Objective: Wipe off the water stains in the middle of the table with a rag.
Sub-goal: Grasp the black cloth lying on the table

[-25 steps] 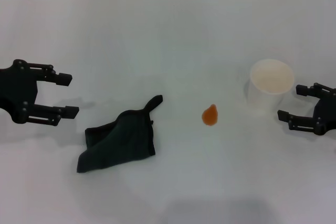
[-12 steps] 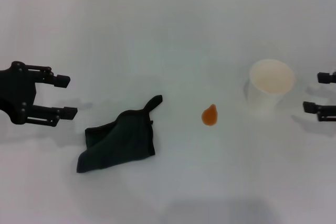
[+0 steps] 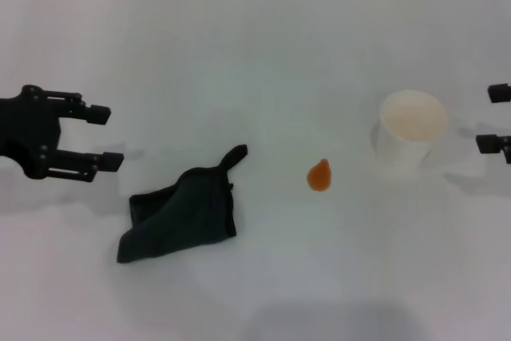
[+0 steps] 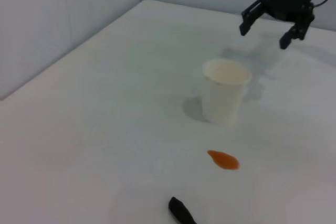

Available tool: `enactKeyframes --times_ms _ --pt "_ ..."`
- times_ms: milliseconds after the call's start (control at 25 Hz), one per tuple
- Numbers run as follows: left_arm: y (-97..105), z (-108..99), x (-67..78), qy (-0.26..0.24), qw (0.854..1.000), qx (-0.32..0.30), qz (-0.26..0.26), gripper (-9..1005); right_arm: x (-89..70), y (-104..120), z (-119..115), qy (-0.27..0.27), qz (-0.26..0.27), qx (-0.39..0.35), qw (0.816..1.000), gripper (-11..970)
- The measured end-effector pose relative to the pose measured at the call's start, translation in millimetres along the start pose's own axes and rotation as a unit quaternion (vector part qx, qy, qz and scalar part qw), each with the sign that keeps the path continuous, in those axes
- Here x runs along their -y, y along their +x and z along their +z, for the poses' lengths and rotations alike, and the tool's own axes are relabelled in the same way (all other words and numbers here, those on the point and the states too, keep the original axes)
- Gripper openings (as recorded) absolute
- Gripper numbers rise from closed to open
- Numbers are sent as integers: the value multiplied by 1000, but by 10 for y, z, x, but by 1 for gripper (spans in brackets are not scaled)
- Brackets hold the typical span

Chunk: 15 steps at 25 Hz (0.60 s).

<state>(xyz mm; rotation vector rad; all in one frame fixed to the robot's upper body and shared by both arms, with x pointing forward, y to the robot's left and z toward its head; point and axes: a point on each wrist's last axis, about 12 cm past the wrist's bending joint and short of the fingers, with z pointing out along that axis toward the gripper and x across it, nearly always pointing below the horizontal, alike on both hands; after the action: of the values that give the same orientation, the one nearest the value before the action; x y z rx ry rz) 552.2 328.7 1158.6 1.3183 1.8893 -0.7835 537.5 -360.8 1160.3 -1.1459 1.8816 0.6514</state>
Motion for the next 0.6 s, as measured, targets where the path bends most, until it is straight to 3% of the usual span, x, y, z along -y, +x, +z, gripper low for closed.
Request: enactKeyframes --times_ms 240,440,600 --pt "-65 116 5 10 1000 4 -2 740 84 -364 132 -21 -34 -47 998 874" --pt "-84 195 22 19 1000 -3 -9 740 99 -480 212 -29 -52 -53 997 874" --pt "-165 241 -10 28 998 -47 -24 740 110 -529 239 -31 -59 -53 996 874"
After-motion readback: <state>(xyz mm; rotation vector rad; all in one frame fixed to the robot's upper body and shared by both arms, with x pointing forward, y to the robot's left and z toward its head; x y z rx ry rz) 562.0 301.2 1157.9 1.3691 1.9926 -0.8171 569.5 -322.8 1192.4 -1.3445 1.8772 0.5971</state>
